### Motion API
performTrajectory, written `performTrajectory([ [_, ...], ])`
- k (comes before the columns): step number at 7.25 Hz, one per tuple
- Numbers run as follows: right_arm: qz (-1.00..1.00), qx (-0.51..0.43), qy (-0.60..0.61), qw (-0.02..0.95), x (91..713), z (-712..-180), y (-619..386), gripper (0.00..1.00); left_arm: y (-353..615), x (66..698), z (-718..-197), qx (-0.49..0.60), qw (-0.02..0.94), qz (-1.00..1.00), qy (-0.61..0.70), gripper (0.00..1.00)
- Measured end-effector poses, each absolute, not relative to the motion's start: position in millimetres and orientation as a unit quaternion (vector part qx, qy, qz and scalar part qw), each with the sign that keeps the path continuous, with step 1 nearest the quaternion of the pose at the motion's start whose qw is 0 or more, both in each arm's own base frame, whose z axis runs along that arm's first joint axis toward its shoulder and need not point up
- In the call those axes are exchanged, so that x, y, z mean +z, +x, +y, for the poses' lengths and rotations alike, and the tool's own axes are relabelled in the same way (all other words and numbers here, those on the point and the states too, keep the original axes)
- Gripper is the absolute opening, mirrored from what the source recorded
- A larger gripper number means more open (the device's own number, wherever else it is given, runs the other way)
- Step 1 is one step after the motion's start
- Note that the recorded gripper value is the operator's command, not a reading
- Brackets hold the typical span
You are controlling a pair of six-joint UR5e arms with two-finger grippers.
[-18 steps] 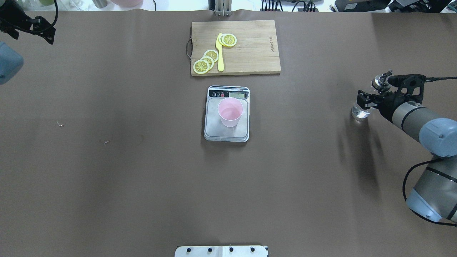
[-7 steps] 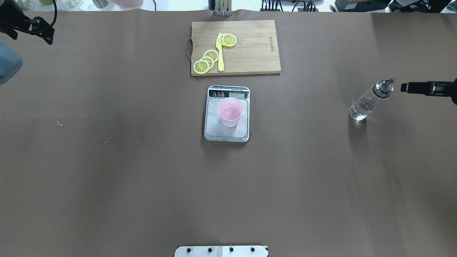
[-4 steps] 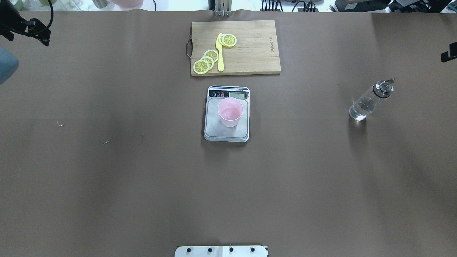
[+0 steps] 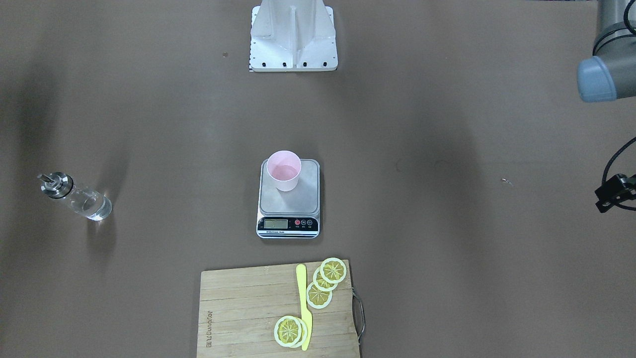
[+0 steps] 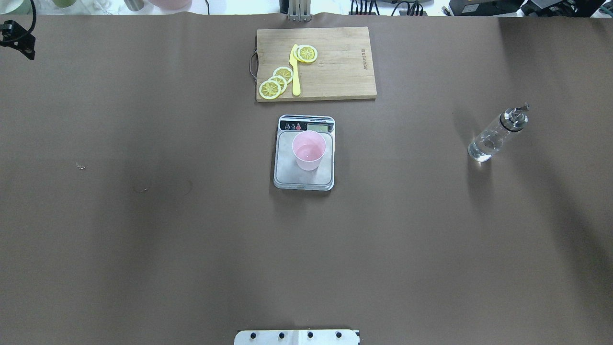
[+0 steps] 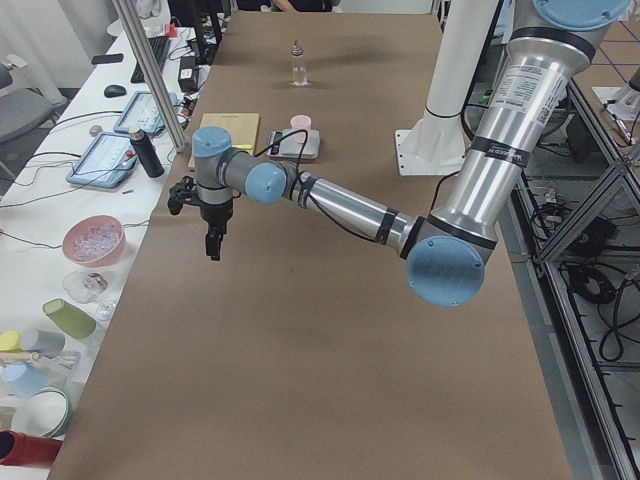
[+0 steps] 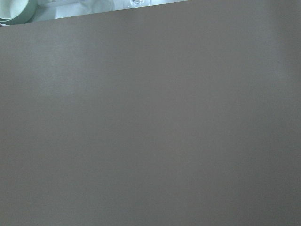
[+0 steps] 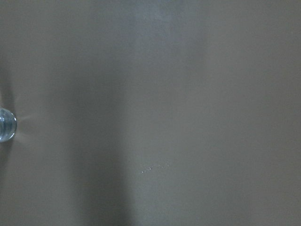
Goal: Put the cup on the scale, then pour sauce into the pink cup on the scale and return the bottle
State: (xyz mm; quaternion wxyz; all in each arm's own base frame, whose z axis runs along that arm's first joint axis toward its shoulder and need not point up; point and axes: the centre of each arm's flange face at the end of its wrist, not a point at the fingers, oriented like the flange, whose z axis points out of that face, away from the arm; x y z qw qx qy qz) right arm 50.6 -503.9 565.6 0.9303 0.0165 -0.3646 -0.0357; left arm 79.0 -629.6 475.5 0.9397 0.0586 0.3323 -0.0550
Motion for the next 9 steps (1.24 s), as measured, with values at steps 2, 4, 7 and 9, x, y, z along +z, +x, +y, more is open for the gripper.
performTrajectory([
  [2, -0.379, -0.017, -0.004, 0.925, 598.3, -490.2, 60.9, 1.00, 20.3, 514.4, -606.2, -0.057, 0.925, 0.375, 0.037, 0.99],
  [4, -0.381, -0.014, -0.006, 0.924, 601.9, -488.0, 62.0, 1.00, -28.8, 566.1, -575.3, -0.043, 0.924, 0.379, 0.032, 0.99],
  [7, -0.380, -0.011, -0.012, 0.925, 609.1, -482.7, 62.5, 1.00, -57.6, 621.0, -532.9, -0.030, 0.925, 0.377, 0.018, 0.99],
  [9, -0.378, -0.007, -0.018, 0.926, 616.4, -476.6, 64.7, 1.00, -64.2, 632.7, -522.7, -0.036, 0.925, 0.377, 0.012, 0.99],
])
